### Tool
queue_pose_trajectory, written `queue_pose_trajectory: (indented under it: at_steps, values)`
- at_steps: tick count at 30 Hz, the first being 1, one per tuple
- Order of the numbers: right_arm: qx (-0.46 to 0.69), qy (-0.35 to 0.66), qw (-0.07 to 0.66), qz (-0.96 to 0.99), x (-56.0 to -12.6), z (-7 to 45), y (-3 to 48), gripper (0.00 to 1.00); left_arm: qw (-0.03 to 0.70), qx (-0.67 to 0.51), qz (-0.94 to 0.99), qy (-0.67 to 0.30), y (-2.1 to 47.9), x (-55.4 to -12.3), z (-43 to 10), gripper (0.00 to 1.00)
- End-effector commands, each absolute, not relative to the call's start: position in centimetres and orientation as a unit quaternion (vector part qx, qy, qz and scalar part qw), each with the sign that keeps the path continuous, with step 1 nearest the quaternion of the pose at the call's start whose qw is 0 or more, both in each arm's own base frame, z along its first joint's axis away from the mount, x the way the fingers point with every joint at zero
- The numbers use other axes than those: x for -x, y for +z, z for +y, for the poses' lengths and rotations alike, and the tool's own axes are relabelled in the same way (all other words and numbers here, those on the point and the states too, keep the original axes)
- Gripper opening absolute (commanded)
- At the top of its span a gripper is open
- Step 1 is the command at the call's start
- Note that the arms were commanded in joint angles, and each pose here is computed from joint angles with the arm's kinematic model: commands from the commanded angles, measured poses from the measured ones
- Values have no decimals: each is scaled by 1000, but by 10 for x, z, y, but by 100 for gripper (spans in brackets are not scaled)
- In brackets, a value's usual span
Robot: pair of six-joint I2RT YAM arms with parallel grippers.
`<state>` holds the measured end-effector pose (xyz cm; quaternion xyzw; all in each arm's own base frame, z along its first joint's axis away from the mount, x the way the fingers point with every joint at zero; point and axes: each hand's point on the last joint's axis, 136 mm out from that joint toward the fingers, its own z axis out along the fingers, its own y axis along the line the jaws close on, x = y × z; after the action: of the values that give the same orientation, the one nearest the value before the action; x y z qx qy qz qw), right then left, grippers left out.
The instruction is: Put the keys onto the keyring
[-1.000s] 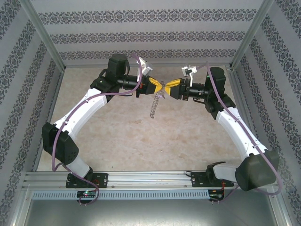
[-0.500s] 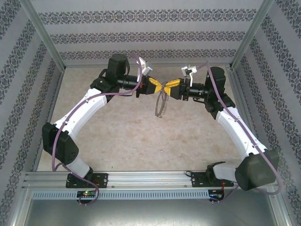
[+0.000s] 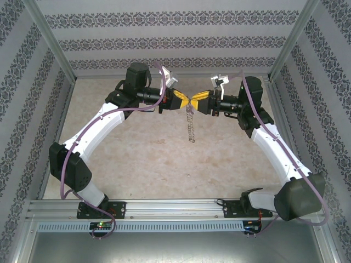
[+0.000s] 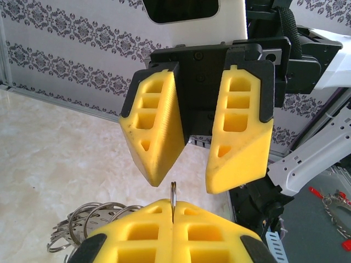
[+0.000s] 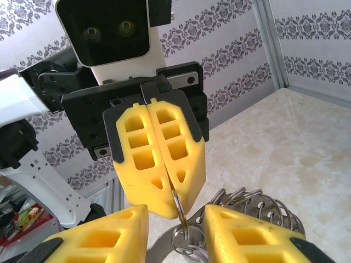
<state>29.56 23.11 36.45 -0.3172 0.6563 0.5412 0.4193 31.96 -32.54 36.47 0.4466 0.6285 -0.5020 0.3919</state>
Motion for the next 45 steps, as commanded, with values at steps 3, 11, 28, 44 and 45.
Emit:
queue_pose_trajectory:
  at_steps: [3, 11, 28, 44, 45]
  values:
    - [342, 550, 420, 636, -289, 238, 375, 31, 416, -464, 591, -512, 389, -308, -327, 0]
    - [342, 551, 414, 639, -292, 240, 369, 22, 414, -464, 591, -514, 388, -307, -327, 0]
    - [399, 484, 389, 675, -299, 237, 376, 0, 463, -444, 640, -424, 390, -336, -288, 48]
    - [539, 251, 231, 770, -299, 252, 343, 0, 432, -499, 637, -397, 394, -330, -269, 51]
    - [540, 250, 231, 770, -300, 254, 343, 0, 430, -502, 635, -400, 393, -329, -269, 50]
